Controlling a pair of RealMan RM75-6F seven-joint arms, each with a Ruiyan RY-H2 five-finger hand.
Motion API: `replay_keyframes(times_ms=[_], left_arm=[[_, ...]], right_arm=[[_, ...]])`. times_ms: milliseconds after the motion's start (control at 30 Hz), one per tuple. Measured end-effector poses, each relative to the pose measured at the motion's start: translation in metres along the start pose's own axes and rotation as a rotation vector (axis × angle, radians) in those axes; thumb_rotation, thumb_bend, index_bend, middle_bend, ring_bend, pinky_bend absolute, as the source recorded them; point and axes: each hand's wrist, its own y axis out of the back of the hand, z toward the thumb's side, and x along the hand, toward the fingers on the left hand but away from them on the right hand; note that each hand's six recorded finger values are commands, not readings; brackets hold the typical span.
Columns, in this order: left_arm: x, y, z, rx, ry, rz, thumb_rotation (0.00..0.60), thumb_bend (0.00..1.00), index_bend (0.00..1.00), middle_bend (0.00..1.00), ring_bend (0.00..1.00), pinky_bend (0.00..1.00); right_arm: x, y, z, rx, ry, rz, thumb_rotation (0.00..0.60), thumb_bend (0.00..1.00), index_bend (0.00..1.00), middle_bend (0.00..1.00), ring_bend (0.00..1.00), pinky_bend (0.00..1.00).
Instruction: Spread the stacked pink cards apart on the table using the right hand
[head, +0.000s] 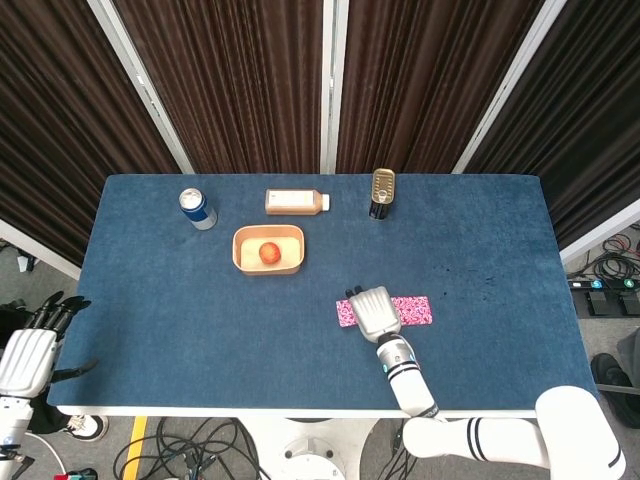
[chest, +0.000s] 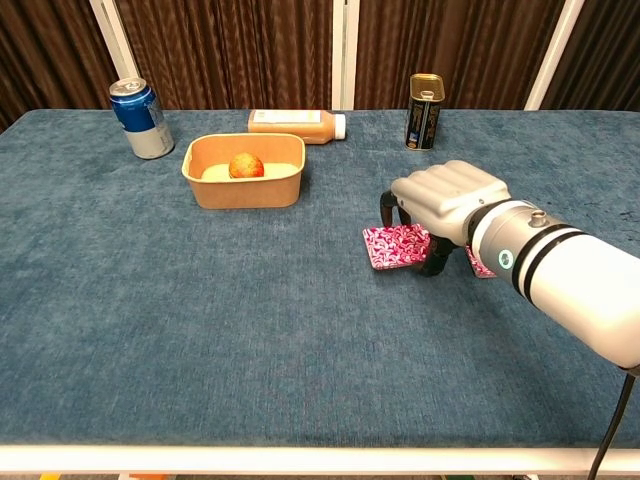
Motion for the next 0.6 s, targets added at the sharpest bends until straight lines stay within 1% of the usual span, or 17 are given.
replay_keyframes(times_ms=[133,400,467,600], left_arm=[[0.0001,0.0,-0.0004,-0.001,0.0,0.0,0.6,0.01,0.18,0.15,0.02,0.19],[-0.0002,0.0003,-0.0015,-0.004,0.003,0.001,0.6,0.01,0.18,0.15,0.02,0.18],[-0.0003,0.0003,-0.0017,-0.005,0.003,0.001,0.6,0.01,0.18,0.15,0.02,0.19],[-0.0001,0.0001,-0.0014,-0.004,0.002,0.001,0.6,0.01,0.18,0.15,0.02,0.18]], right_arm=[[0.0,-0.0024,0.0016,-0.001,0.009,0.018,0.6,0.21,0.41,0.35,0.77,0.83],[0.0001,-0.0083,0.0017,0.003,0.015,0.055,0.6,0.14,0.25,0.25,0.77,0.83],[0.0006,-0.0081,0.0016,0.002,0.018,0.059,0.6,0.13,0.23,0.24,0.77,0.83],[0.0023,-0.0055,0.0001,-0.003,0.021,0.057,0.6,0.12,0.23,0.23,0.77,0.83]])
